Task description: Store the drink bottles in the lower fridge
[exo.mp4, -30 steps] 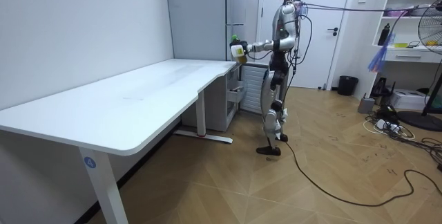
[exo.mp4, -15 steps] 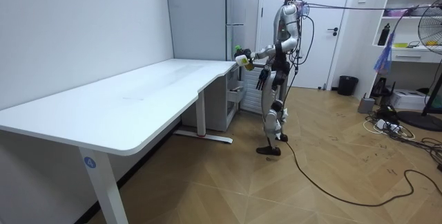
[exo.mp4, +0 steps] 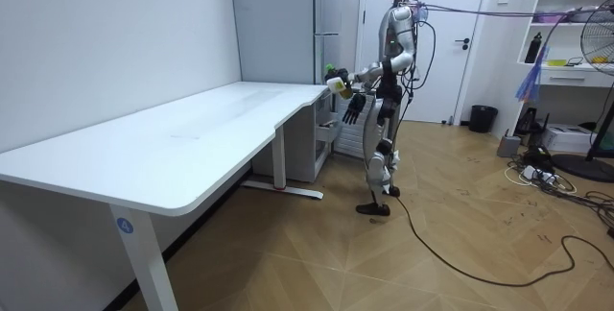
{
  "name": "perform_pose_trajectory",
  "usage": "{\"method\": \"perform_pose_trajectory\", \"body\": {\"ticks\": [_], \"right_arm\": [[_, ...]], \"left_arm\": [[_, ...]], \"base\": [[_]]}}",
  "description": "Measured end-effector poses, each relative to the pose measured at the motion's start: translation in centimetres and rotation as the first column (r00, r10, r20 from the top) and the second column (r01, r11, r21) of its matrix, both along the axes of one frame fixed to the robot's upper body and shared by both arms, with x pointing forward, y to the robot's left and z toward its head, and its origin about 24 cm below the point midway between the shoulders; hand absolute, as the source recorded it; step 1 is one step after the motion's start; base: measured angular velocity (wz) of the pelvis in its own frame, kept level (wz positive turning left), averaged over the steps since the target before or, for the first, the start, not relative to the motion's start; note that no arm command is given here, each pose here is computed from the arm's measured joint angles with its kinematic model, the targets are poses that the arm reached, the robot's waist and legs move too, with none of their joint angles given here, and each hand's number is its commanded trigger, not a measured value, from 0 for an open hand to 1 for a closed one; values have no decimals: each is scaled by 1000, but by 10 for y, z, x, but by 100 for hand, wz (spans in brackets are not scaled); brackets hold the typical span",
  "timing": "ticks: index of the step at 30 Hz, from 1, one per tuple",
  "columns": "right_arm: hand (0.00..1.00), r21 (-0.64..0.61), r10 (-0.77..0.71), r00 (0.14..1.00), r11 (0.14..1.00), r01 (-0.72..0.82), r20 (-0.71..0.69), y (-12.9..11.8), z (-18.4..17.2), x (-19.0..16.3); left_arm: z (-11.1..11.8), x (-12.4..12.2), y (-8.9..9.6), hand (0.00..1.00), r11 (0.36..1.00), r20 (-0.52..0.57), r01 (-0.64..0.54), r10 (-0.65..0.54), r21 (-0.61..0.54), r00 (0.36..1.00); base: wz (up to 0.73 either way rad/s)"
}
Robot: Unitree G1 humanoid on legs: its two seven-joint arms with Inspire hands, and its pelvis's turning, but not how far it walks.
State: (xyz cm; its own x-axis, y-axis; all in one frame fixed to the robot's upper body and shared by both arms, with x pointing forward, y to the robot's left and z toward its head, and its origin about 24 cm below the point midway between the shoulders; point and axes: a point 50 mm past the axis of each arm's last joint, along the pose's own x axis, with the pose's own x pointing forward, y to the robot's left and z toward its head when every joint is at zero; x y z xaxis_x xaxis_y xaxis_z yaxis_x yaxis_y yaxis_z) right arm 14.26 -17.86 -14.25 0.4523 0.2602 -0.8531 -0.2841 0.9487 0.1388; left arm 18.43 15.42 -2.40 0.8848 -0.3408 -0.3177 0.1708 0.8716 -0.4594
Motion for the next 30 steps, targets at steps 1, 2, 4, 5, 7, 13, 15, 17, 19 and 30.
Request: {"method": "perform_pose_trajectory", "body": {"ticks": [1, 2, 4, 5, 7, 13, 15, 17, 19, 30], "right_arm": [[0, 6, 8, 1000, 1000, -8, 6, 1, 1, 1], [0, 7, 13, 1000, 1000, -13, 9, 2, 1, 2], [0, 4, 72, 997, 997, -72, 38, 6, 6, 6], [0, 1, 94, 995, 996, -94, 45, 7, 7, 8], [0, 8, 155, 985, 988, -156, 71, 12, 12, 14], [0, 106, 217, 965, 967, -233, 145, 28, 25, 16], [0, 122, 225, 963, 962, -244, 148, 29, 26, 15], [0, 134, 234, 960, 958, -255, 157, 30, 28, 14], [0, 152, 248, 953, 949, -275, 175, 33, 31, 16], [0, 218, 334, 896, 889, -403, 292, 56, 55, 29]], "left_arm": [[-2, -1, 0, 100, 1000, -8, 8, -8, 5, 1000], [-2, -1, 0, 100, 1000, -12, 11, -11, 8, 1000], [-4, -2, -1, 100, 1000, -19, 20, -19, 21, 1000], [-4, -2, -1, 100, 999, -18, 24, -23, 31, 1000], [-5, -3, -3, 100, 998, -18, 35, -34, 43, 999], [-7, -5, -12, 100, 995, -24, 84, -83, 58, 996], [-7, -5, -14, 100, 994, -24, 93, -91, 54, 996], [-7, -6, -15, 100, 994, -24, 95, -94, 50, 995], [-7, -5, -17, 100, 994, -23, 95, -94, 45, 995], [3, 9, -24, 100, 994, 33, 103, -104, 29, 994]], "base": [[0], [0], [0], [0], [0], [0], [0], [0], [0], [-3]]}}
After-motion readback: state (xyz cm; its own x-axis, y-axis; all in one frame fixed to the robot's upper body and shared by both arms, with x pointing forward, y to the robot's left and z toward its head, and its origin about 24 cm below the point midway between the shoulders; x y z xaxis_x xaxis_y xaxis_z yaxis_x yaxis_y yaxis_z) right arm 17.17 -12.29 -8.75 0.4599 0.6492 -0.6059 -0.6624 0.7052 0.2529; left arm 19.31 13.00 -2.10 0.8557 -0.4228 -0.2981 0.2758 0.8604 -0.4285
